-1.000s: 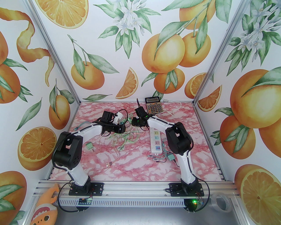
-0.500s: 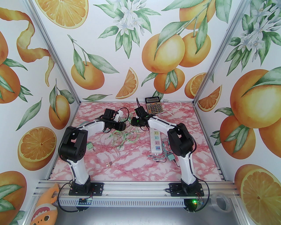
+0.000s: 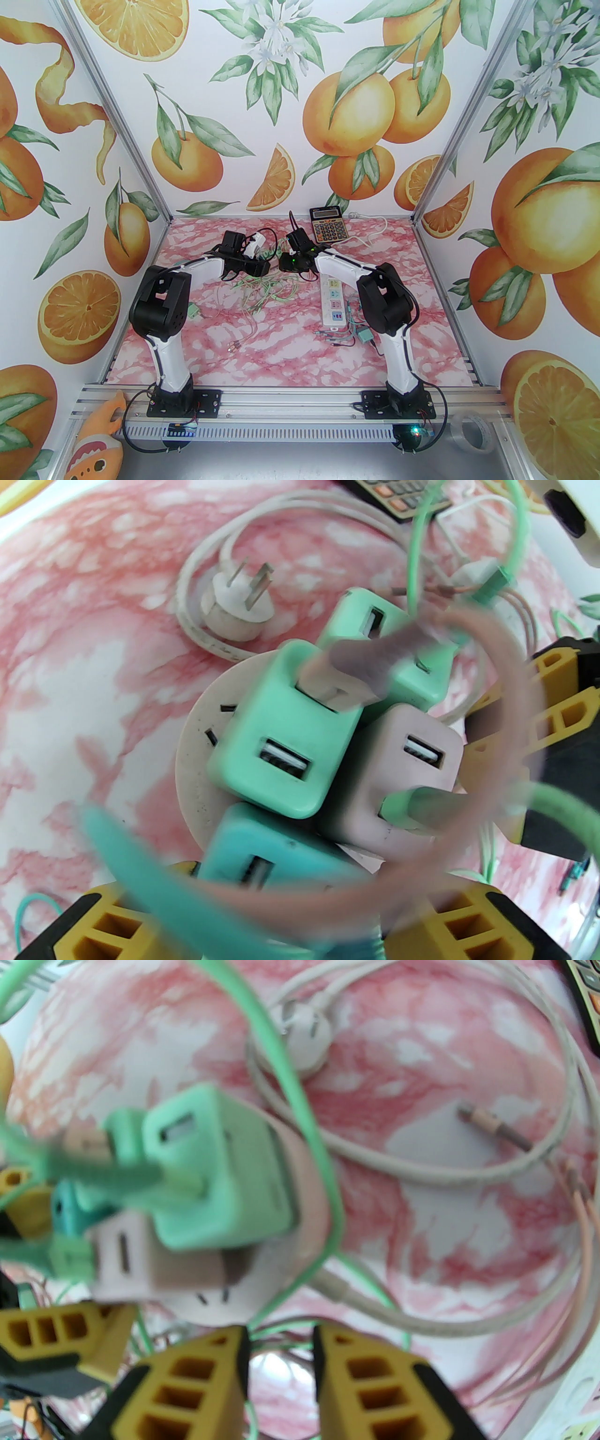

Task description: Pull the plug off the socket

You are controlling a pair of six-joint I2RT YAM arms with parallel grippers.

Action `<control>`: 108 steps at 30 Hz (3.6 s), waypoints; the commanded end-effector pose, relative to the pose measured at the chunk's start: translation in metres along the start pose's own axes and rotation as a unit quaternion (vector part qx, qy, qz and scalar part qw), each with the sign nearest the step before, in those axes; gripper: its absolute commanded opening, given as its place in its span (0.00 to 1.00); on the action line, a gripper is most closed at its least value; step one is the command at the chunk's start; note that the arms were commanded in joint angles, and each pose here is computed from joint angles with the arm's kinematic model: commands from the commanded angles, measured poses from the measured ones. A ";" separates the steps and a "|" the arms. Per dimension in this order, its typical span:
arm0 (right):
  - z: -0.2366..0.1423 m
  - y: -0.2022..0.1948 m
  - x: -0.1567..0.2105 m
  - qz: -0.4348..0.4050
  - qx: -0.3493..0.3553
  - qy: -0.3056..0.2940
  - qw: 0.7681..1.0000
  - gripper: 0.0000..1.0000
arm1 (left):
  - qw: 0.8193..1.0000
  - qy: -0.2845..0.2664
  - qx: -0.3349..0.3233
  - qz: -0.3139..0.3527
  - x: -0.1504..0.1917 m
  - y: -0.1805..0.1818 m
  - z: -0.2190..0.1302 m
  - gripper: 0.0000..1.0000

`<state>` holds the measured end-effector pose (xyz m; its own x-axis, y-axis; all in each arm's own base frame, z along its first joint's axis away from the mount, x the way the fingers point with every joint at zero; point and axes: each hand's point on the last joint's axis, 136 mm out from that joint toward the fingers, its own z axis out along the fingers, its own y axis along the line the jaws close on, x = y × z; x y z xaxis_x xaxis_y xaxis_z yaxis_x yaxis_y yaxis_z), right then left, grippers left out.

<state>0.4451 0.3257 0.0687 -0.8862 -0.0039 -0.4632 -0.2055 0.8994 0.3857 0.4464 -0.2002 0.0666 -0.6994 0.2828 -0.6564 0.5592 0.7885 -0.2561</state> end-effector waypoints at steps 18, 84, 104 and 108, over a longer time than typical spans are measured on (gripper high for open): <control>-0.046 -0.020 -0.013 0.006 0.001 -0.027 1.000 0.32 | 0.999 -0.022 0.041 0.016 -0.007 -0.090 -0.011 0.62; 0.003 -0.032 0.024 0.062 -0.006 0.058 0.996 0.32 | 0.998 0.043 -0.046 0.018 -0.007 -0.069 0.002 0.32; 0.015 -0.047 0.051 0.025 0.056 0.095 0.994 0.32 | 0.992 0.055 -0.089 0.072 -0.010 -0.086 0.000 0.27; 0.017 -0.046 0.056 0.016 0.058 0.101 0.993 0.31 | 0.998 0.038 -0.044 0.004 -0.019 -0.083 -0.003 0.27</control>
<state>0.4563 0.3125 0.0903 -0.8870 0.0577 -0.4581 -0.1798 0.8707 0.4578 0.4145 -0.2494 0.0678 -0.7328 0.3905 -0.5572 0.4975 0.8662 -0.0474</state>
